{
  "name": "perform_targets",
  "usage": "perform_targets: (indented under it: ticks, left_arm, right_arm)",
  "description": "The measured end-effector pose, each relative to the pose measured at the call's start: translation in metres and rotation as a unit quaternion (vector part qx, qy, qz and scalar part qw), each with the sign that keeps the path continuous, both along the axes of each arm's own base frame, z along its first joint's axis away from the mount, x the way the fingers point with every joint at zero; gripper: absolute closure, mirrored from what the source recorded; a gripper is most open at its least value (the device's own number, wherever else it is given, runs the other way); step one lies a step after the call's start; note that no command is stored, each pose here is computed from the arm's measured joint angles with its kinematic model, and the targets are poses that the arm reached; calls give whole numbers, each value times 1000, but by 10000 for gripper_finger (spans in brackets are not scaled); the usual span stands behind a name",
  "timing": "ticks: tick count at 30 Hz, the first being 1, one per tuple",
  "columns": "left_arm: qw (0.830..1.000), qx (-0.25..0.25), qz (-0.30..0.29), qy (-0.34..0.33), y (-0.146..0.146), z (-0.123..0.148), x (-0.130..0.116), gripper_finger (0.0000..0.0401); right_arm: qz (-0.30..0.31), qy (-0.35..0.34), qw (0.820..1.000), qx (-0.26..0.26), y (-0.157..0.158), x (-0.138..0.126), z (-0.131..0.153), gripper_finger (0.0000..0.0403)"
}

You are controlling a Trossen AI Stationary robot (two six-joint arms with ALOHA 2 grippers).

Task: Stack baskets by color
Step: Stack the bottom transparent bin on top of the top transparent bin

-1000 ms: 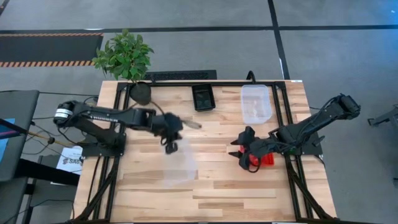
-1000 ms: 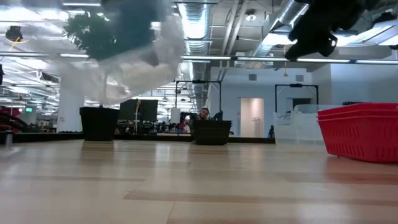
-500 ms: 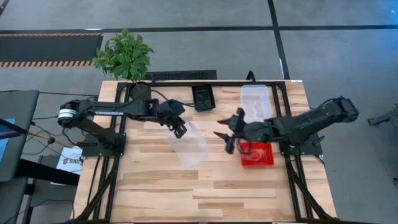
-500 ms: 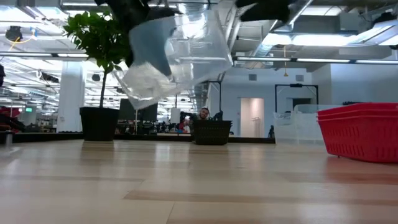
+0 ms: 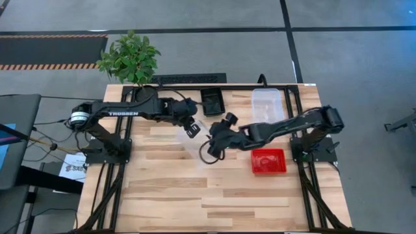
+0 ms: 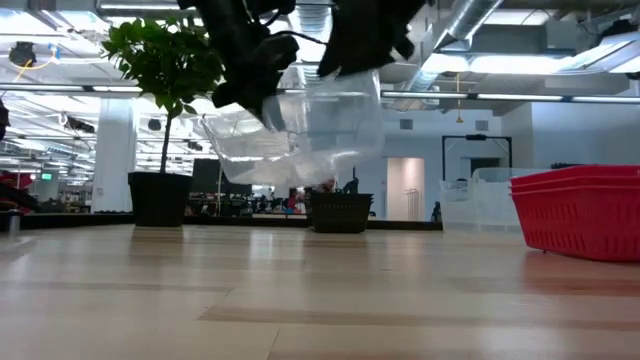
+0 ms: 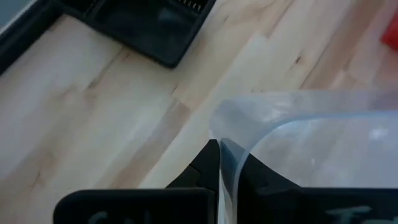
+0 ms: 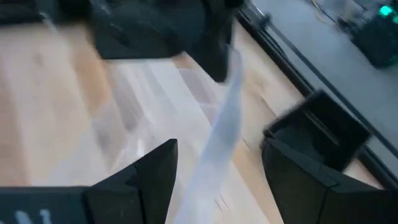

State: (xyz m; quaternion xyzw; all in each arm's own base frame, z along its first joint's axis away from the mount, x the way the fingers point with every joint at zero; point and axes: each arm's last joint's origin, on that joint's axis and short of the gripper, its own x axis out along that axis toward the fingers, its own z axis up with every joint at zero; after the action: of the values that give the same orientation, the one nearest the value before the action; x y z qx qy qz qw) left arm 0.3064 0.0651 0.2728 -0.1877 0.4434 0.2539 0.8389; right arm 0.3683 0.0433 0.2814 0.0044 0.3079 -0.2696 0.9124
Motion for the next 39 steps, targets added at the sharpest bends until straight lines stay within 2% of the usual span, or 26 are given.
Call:
perform_targets:
  ticks: [9,12,16,21,23,26,32,36,39]
  left_arm:
    - [1000,4,-6,-4,1,2,1,401]
    - [1000,-3,-11,-8,1,2,1,401]
    - [1000,-13,-19,-18,0,3,3,401]
    - [999,-13,-30,-22,-1,3,4,399]
    - [999,-10,-39,-25,-1,3,4,392]
    - [997,-5,-67,-23,-5,3,6,359]
    - [992,-8,-108,-67,-6,12,10,248]
    - [991,36,-100,-79,-2,40,0,183]
    - [987,83,-83,-107,-5,69,-20,157]
  right_arm:
    - [-27,63,998,17,-3,12,-30,150]
    - [-37,78,996,20,-4,13,-38,167]
    - [-39,86,995,19,-4,11,-38,233]
    - [-38,103,994,18,-4,8,-40,371]
    - [-34,107,994,13,-4,8,-40,381]
    - [-18,113,993,28,-4,6,-37,378]
    - [2,133,990,40,-10,1,-32,389]
    - [-12,140,989,44,-22,-20,-23,389]
    - [-45,122,990,60,-38,-51,-17,390]
